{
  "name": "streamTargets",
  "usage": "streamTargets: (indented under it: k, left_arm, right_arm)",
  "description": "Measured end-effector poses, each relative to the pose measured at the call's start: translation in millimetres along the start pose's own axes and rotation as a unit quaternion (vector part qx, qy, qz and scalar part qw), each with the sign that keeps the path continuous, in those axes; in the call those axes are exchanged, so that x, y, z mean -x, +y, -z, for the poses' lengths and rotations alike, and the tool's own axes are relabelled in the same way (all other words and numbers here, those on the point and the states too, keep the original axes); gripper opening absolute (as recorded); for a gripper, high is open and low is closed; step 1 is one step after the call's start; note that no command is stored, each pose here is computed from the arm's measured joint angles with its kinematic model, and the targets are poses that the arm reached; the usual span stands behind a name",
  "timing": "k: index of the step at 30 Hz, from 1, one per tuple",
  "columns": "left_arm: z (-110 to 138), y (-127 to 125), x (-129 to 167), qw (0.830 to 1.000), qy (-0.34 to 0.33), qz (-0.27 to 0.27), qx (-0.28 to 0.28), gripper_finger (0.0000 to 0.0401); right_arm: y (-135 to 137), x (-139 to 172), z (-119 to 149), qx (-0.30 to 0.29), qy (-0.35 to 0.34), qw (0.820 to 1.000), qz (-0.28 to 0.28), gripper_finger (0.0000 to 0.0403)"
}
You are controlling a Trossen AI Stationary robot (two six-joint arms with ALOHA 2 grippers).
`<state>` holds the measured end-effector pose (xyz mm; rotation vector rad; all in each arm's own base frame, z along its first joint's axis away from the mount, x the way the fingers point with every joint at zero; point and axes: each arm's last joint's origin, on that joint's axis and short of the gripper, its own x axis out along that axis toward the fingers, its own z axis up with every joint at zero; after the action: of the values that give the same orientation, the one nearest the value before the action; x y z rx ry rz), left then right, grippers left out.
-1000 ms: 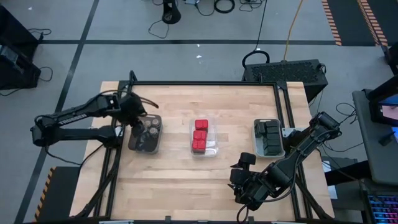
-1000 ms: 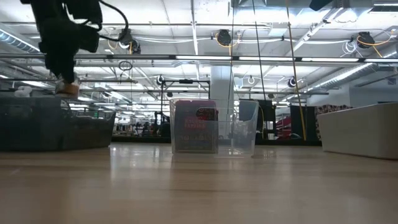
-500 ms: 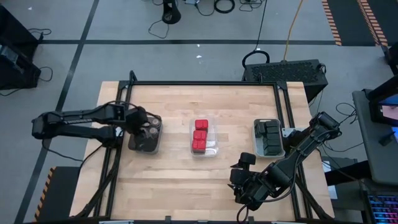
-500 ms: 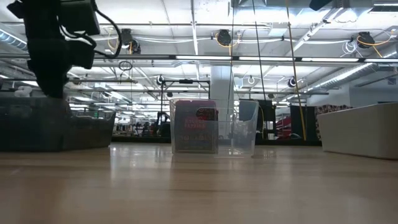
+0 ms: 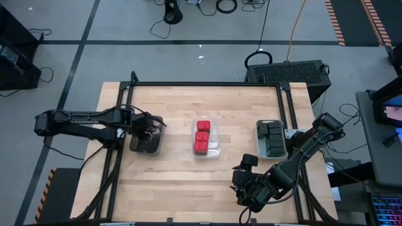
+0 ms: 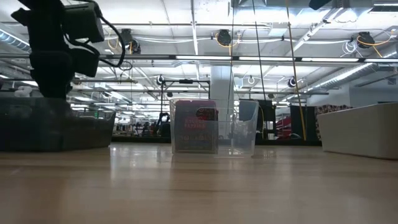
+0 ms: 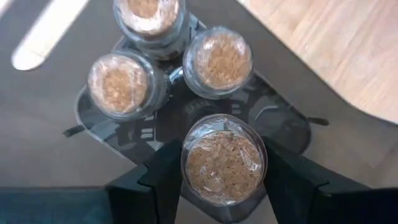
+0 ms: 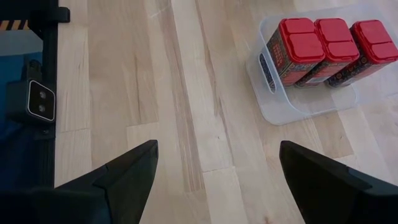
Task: Sort spices by type
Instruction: Put the brown seasoning bottle into the black bin
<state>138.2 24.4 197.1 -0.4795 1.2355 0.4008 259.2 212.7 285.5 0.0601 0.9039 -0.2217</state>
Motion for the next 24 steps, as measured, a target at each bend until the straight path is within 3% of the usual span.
streamTargets:
  k: [24]
  left_arm:
    - [-13.9,-5.3,-26.9,0.999,0.021,-0.045,-0.005,0.0192]
  right_arm:
    - [-0.1,0.0,-0.1,-0.001,0.0,1.0,0.0,0.0318]
